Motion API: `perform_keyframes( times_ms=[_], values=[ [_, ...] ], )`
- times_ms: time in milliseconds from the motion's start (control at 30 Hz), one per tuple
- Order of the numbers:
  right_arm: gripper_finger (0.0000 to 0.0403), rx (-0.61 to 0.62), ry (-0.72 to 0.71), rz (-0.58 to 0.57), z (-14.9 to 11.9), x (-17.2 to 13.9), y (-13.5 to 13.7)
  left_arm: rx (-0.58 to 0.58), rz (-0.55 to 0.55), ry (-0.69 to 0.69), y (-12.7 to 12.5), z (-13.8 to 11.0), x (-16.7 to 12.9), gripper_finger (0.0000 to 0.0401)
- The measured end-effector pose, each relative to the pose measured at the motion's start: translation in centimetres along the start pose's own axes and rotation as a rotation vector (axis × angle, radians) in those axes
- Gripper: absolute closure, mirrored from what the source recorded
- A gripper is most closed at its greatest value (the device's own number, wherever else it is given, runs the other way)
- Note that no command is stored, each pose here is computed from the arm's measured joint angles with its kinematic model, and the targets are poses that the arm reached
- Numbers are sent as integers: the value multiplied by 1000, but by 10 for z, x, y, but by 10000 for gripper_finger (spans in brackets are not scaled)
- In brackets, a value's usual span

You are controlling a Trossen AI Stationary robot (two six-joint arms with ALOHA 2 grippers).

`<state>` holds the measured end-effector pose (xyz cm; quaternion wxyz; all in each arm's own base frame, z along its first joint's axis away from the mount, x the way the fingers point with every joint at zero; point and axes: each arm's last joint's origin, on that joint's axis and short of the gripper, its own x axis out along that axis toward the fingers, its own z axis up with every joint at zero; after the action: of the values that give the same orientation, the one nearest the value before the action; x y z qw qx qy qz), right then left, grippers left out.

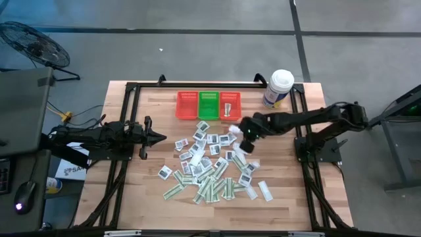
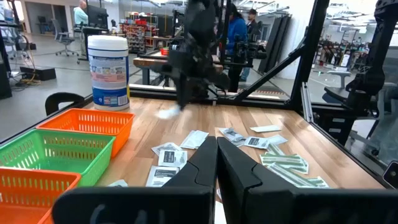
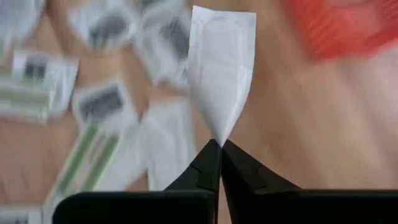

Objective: Pick & Place First Aid Supplies
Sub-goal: Put the bandage pack into the right orange bin

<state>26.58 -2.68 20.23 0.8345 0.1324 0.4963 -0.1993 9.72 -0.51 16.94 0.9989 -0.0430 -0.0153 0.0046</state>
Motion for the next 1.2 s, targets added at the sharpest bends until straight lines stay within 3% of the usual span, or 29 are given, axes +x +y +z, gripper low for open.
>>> perform_keyframes(
  times_ms=[200, 333, 600, 767, 900, 1200],
  values=[
    [400, 123, -138, -126, 45, -18, -26, 0, 0, 0, 0, 0, 0, 400],
    [396, 190, -108, -173, 60, -10, -47, 0, 0, 0, 0, 0, 0, 400],
    [392, 292, 14, -91, 69, 42, -72, 0, 0, 0, 0, 0, 0, 400],
    [387, 343, 29, -34, 71, 57, -76, 0, 0, 0, 0, 0, 0, 400],
    [356, 347, 19, -36, 72, 58, -77, 0, 0, 0, 0, 0, 0, 400],
    [243, 354, 10, -61, 72, 58, -78, 0, 0, 0, 0, 0, 0, 400]
  ],
)
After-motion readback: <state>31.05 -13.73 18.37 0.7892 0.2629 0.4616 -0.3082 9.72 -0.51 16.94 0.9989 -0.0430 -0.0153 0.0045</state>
